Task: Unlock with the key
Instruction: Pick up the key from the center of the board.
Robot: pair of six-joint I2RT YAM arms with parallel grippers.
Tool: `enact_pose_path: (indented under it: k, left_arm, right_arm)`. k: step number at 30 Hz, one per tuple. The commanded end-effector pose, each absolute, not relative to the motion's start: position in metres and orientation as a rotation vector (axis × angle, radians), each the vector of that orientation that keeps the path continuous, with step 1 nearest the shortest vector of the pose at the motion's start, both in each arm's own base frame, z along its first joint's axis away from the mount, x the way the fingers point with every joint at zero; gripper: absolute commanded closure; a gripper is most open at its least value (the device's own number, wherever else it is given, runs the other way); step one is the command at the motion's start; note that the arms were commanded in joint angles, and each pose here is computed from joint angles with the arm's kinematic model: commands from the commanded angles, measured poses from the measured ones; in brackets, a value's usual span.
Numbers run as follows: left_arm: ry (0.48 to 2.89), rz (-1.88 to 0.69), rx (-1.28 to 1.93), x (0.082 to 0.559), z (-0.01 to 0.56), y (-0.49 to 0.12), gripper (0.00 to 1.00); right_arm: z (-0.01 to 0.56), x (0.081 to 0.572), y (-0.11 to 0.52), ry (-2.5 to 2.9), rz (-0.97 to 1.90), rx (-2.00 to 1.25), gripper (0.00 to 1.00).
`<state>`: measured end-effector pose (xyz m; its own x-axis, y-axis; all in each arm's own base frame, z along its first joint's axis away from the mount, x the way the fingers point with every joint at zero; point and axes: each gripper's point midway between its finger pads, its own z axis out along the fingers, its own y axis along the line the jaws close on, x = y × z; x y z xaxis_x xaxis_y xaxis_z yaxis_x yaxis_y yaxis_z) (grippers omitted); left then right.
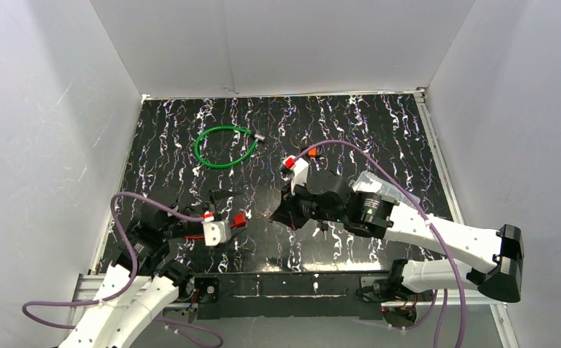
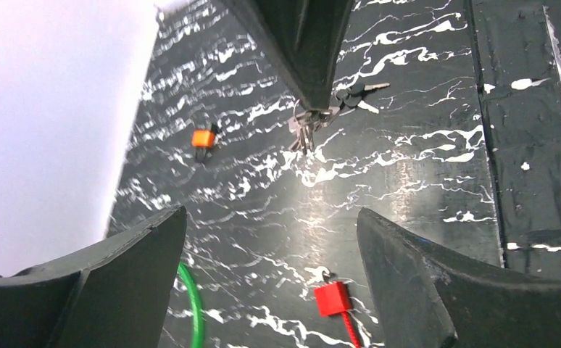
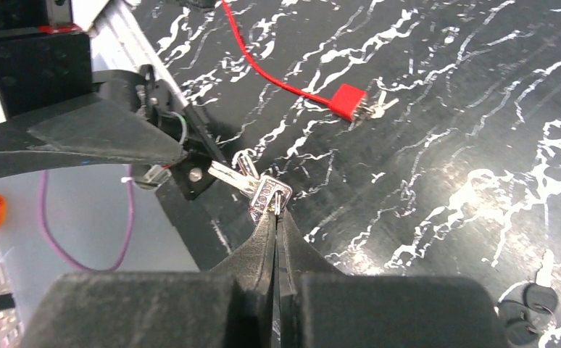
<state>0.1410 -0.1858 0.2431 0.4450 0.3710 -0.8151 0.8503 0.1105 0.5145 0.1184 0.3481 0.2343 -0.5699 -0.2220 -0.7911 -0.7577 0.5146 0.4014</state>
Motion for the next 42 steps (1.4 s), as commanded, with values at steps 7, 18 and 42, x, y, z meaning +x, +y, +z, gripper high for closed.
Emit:
enact_pose_path:
  k: [7,18,42]
  left_arm:
    - [0.558,-0.354,1.679,0.103,0.266,-0.196,0.18]
    - [0.340,-0.290,1.841,0.086,0.245,-0.194,0.15]
    - [1.766,-1.226,0.990,0.105,0.321,-0.215,0.38]
  right_arm:
    - [0.269,0.109,0.367,1.982,1.142,-0.838,0.99]
    - [0.281,0.117,0.375,1.979,1.119,-0.841,0.99]
    - [0.356,0.147,0.319,1.672,0.805,-0.819,0.99]
